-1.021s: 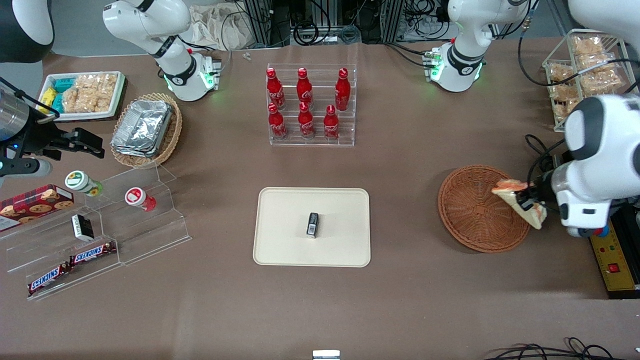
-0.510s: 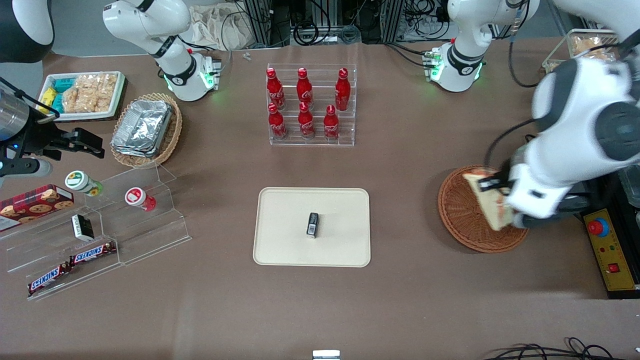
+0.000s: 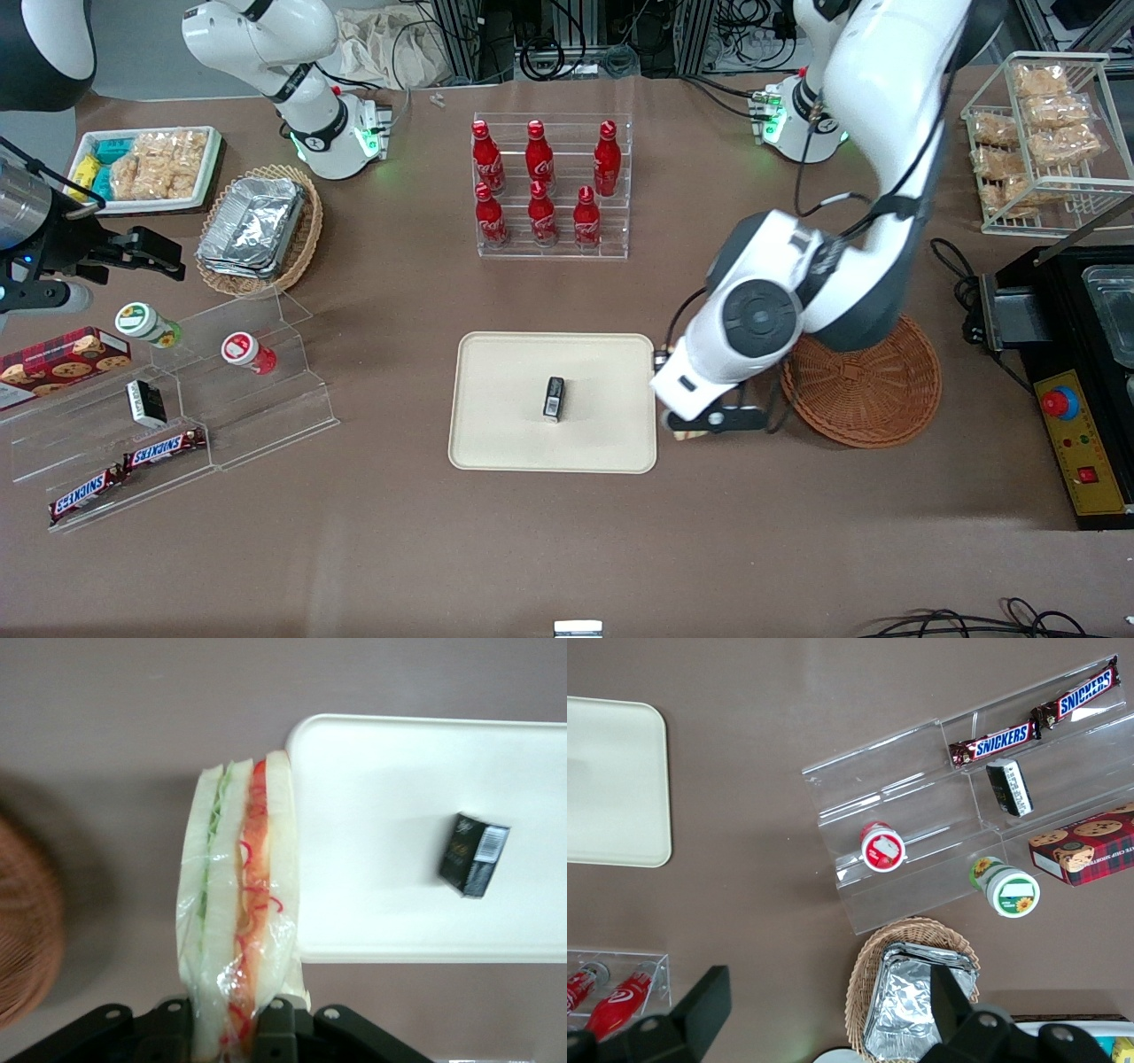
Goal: Place sandwich from basket to tray
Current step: 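Lift the sandwich out of the basket and carry it toward the cream tray, then lower the sandwich onto the tray beside the black box and open the gripper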
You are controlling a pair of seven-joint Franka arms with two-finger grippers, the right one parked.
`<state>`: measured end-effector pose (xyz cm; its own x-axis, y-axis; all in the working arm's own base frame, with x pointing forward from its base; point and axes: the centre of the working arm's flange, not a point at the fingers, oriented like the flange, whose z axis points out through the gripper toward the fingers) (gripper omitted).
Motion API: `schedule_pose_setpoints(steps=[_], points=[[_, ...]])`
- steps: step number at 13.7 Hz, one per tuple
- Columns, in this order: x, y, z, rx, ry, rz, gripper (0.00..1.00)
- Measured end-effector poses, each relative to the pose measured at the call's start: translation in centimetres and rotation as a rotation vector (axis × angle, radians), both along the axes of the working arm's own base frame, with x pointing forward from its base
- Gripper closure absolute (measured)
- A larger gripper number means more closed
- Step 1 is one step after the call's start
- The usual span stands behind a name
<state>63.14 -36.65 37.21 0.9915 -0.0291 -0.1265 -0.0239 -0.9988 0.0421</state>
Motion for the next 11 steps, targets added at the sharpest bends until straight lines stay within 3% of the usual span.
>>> schedule_pose_setpoints(steps=[5, 11], points=[[0.2, -3.3, -8.1, -0.051, -0.018, -0.140, 0.80], [-0.3, -4.6, -13.0, -0.031, -0.020, -0.180, 0.80]])
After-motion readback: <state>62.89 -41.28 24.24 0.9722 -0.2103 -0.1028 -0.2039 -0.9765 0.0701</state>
